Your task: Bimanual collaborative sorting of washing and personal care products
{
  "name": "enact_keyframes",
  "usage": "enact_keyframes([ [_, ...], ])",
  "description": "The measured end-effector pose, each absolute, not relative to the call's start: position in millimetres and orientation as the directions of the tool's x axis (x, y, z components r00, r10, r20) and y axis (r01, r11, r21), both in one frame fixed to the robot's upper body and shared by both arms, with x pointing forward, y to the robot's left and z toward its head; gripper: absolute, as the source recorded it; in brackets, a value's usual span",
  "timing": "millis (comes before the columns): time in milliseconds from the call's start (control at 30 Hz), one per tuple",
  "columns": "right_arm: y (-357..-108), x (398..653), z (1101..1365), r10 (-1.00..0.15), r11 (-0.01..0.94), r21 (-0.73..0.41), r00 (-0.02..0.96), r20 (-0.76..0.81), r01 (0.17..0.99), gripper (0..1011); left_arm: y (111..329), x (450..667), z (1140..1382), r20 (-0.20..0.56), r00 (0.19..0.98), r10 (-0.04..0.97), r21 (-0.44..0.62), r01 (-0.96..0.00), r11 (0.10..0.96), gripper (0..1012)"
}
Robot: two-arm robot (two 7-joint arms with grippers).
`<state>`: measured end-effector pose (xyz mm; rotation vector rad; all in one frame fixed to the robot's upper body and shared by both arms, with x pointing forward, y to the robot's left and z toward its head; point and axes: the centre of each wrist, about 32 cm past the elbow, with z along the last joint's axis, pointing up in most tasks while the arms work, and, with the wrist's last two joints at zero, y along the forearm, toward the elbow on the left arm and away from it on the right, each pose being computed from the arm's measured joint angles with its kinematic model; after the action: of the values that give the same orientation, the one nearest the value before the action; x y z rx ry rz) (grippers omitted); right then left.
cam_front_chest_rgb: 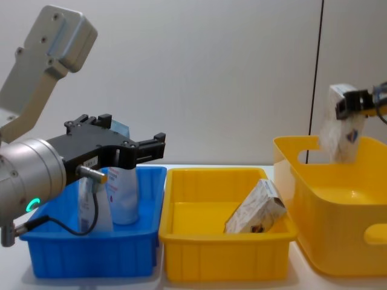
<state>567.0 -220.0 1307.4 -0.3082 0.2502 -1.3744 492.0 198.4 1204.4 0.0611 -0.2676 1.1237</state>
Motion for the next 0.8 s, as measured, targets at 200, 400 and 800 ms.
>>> enact_keyframes([
  [200,-226.7,571.2,1297.6,-0.985,0.157,-0.41,0.174,0.003,0.898,296,198.4,492.0,1204.4,0.242,0.404,0.882,-0.086,-0.897,0.434,1001],
  [400,-230.8,574.0,1292.4,-0.985,0.152,-0.438,0.17,0.002,0.886,296,198.4,492.0,1204.4,0.243,0.404,0.882,-0.086,-0.897,0.434,1001],
  [800,-234.8,576.6,1287.4,-0.986,0.145,-0.465,0.166,0.003,0.873,515,198.4,492.0,1204.4,0.243,0.404,0.882,-0.086,-0.897,0.434,1002],
])
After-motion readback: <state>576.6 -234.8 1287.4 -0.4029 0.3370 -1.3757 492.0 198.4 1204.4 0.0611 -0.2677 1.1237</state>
